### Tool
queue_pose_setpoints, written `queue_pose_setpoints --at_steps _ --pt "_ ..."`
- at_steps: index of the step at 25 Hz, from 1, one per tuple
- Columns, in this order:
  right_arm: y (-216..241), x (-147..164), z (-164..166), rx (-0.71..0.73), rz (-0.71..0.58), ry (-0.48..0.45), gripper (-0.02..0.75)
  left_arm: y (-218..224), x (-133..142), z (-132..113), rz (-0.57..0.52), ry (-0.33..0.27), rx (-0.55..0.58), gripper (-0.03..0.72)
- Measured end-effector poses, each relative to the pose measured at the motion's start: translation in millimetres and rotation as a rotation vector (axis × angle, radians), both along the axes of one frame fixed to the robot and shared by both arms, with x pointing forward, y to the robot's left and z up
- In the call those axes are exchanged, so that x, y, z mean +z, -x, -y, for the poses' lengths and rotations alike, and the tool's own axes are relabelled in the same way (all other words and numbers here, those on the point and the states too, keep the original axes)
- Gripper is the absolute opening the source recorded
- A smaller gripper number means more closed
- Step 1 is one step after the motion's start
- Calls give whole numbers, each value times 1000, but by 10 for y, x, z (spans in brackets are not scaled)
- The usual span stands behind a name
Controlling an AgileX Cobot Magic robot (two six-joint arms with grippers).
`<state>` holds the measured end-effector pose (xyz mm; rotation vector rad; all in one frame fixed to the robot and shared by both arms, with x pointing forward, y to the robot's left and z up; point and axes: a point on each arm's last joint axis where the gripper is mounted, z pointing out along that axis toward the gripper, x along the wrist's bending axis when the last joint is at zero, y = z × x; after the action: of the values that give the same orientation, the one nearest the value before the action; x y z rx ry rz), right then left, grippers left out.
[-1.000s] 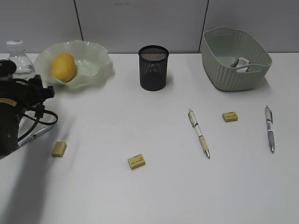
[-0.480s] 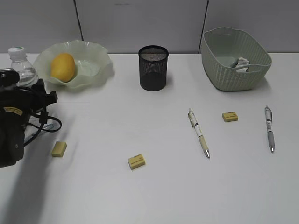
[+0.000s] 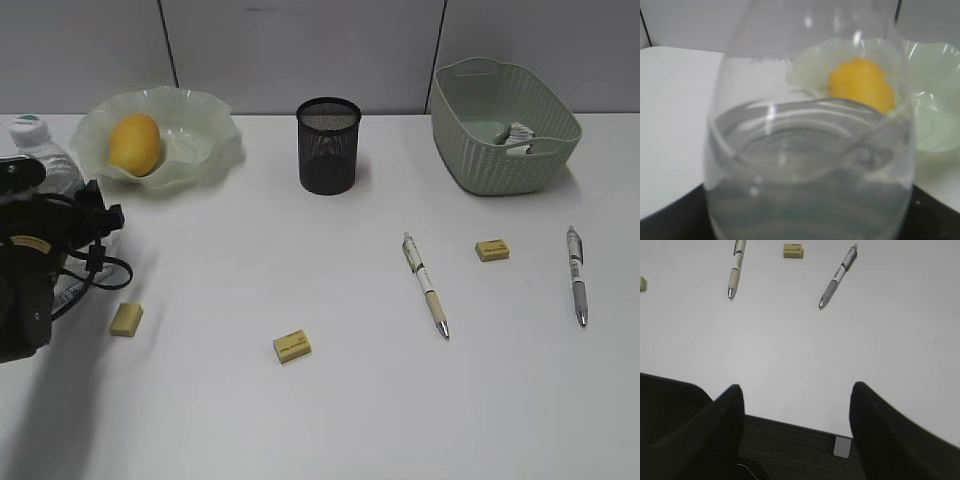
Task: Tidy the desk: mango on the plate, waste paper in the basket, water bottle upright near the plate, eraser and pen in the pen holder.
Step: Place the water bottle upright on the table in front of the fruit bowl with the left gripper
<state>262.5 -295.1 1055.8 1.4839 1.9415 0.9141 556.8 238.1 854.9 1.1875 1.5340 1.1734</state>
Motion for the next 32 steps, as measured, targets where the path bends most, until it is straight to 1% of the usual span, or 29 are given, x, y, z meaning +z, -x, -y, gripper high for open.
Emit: queue_pose_setpoints --at_steps 3,5,11,15,18,24,27,28,31,32 --pt "0 0 0 0 0 0 521 2 -14 2 -13 2 -2 622" --pt "0 0 1 0 0 1 521 3 -15 2 -14 2 -2 639" --pt "0 0 1 0 0 1 521 16 -24 1 -20 1 -3 645" --pt "0 0 1 0 0 1 521 129 -49 -13 -54 -10 -11 645" --pt "0 0 1 0 0 1 521 230 -7 -31 -65 -15 -22 645" --pt "-1 1 1 0 1 1 521 407 209 -26 -38 -18 -107 645" --pt "-1 1 1 0 1 1 521 541 337 -60 -20 -16 -123 645" --pt "-1 1 1 0 1 1 521 585 389 -74 -11 -7 -123 645" --pt "-1 1 1 0 1 1 521 675 527 -73 -45 25 -152 643" --pt "-1 1 1 0 1 1 521 700 555 -51 -86 38 -179 639"
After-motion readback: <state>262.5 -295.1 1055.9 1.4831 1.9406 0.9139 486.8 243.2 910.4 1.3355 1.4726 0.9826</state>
